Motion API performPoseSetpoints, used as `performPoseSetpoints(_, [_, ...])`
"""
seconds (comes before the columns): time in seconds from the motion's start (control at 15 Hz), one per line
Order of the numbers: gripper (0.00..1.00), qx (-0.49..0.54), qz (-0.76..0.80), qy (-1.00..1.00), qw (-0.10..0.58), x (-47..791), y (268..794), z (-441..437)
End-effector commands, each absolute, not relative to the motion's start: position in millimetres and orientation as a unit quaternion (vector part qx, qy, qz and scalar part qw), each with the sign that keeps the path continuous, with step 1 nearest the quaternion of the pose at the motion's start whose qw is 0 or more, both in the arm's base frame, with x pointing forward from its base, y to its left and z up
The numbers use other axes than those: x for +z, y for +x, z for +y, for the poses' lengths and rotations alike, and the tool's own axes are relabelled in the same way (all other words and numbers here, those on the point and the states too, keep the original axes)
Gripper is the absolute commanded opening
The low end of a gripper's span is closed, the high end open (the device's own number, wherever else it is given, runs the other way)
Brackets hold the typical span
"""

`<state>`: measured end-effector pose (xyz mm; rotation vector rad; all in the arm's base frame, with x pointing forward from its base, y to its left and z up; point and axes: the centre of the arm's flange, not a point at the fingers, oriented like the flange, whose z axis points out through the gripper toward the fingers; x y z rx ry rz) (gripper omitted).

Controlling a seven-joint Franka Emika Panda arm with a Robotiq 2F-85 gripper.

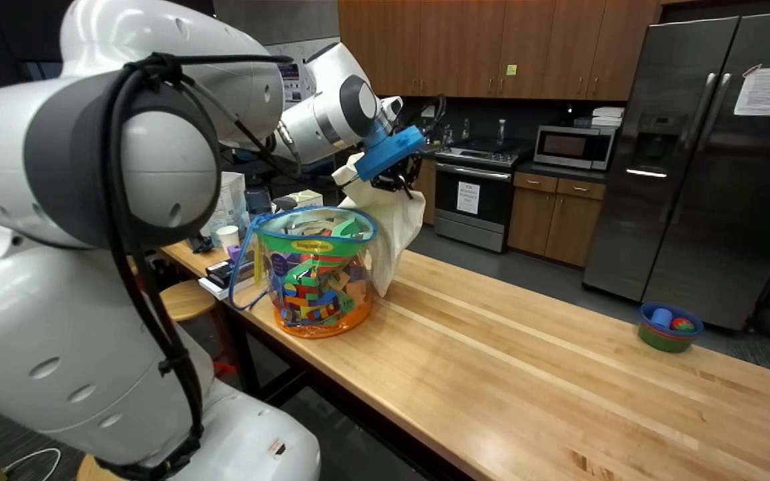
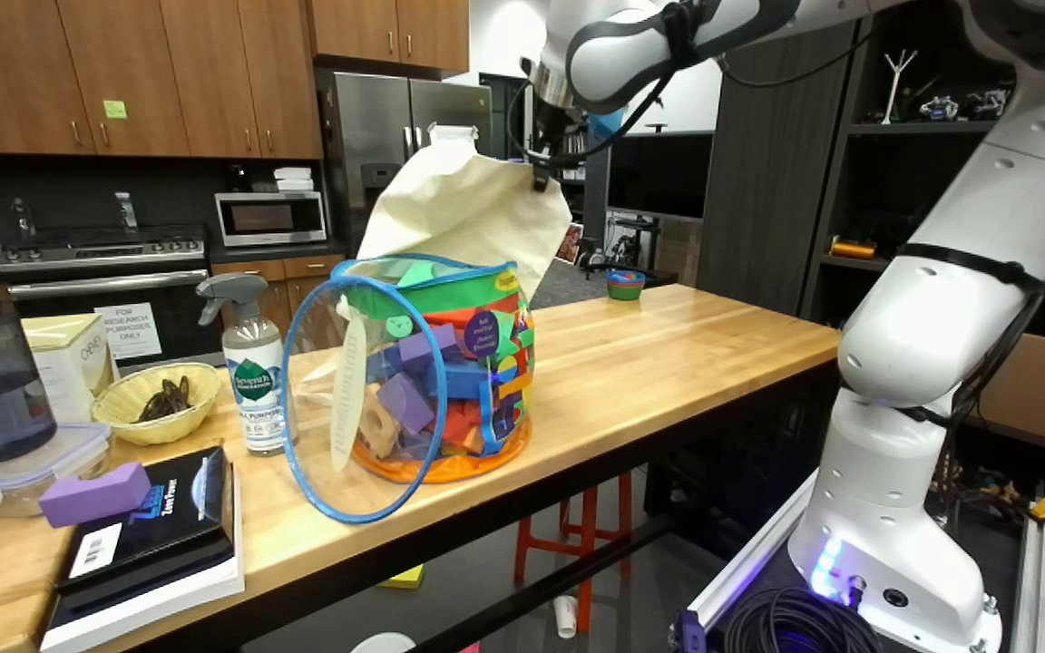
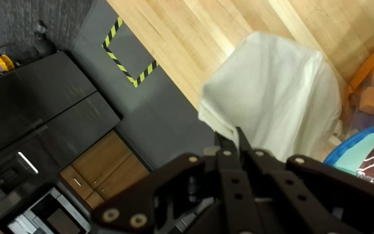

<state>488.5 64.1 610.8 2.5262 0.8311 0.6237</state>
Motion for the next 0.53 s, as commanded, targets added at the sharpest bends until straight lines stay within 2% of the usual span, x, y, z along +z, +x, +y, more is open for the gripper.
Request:
performPoseSetpoints(0.0, [0.01, 0.215, 0.271, 0.911, 0.224, 662, 501, 60])
performPoseSetpoints(0.47, [0.01, 0.183, 0.258, 0.922, 0.225, 716, 504, 77])
